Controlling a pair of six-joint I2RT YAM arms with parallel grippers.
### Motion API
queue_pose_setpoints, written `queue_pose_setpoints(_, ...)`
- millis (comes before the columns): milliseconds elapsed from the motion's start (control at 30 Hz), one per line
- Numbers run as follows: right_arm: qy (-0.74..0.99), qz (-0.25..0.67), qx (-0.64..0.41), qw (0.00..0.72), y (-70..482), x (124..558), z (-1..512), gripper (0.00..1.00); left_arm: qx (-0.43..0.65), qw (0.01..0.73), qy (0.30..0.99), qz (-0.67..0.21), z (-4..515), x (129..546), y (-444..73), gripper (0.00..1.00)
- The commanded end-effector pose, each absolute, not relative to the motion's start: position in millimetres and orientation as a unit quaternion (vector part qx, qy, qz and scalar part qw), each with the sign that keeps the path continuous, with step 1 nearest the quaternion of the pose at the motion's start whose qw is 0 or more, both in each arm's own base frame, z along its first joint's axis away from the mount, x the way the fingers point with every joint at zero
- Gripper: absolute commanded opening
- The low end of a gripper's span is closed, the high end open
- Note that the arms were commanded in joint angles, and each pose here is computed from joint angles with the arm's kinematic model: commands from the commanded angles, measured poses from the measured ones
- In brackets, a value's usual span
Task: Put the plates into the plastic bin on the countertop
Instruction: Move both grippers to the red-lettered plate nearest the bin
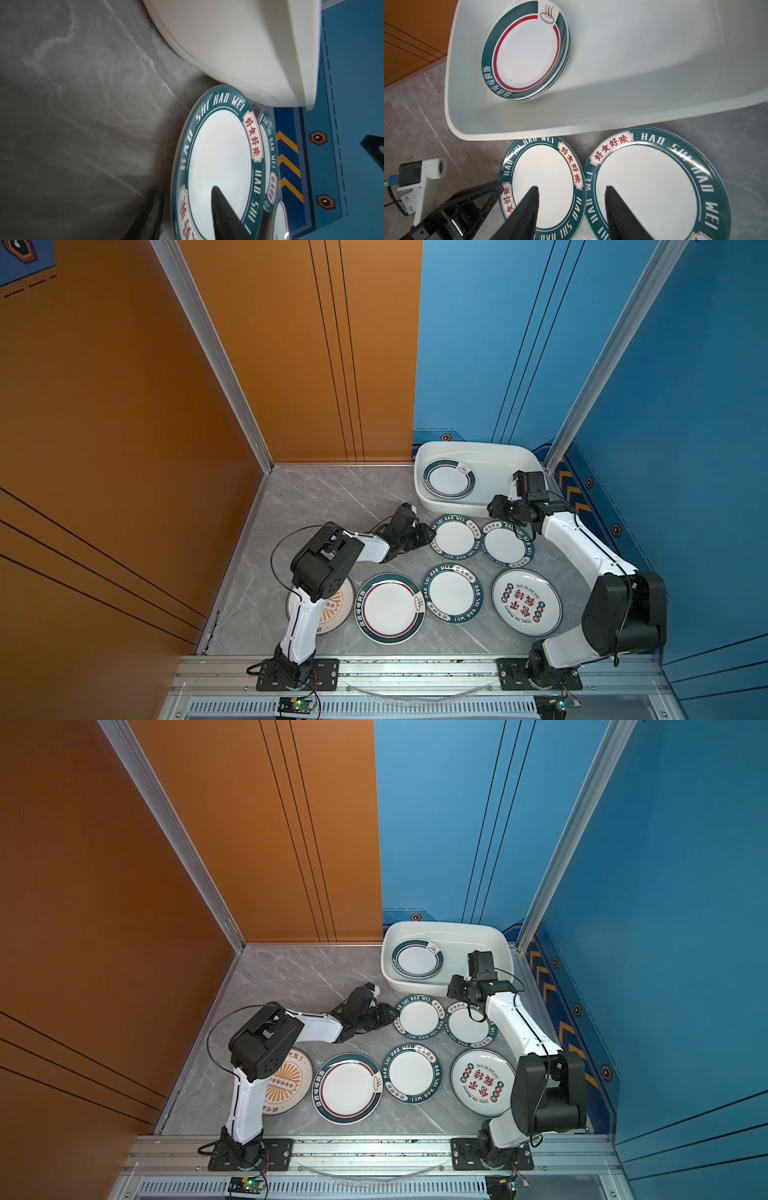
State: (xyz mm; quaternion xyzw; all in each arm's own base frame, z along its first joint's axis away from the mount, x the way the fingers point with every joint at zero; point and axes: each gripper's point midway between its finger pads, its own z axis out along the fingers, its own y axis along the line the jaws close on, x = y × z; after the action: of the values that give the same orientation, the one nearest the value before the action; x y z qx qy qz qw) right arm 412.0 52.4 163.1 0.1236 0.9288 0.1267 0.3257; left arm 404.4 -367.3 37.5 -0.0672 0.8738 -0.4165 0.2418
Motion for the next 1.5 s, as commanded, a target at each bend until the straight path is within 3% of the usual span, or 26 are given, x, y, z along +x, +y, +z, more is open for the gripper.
queue_pose_setpoints(0,0.925,0.138,0.129,0.331,52.5,410.2,167.7,0.54,-0.078,0.183,0.905,-0.376,-14.3,381.0,-361.9,0.33)
queue_pose_setpoints(233,0.925,0.139,0.128,0.33,53.3,409.6,167.1,0.54,-0.081,0.178,0.905,-0.378,-22.5,380.1,-363.2,0.19)
queue_pose_setpoints(733,0.925,0.14,0.125,0.329,54.2,408.3,167.7,0.54,-0.083,0.179,0.9,-0.387,-15.6,377.5,-356.8,0.0)
queue_pose_setpoints(1200,0.924,0.15,0.113,0.332,61.9,409.6,169.8,0.54,-0.088,0.189,0.876,-0.435,24.5,361.2,-326.9,0.0)
queue_pose_setpoints(1467,0.915,0.211,0.079,0.335,88.8,411.0,178.5,0.55,-0.093,0.209,0.857,-0.462,62.0,357.0,-301.8,0.0)
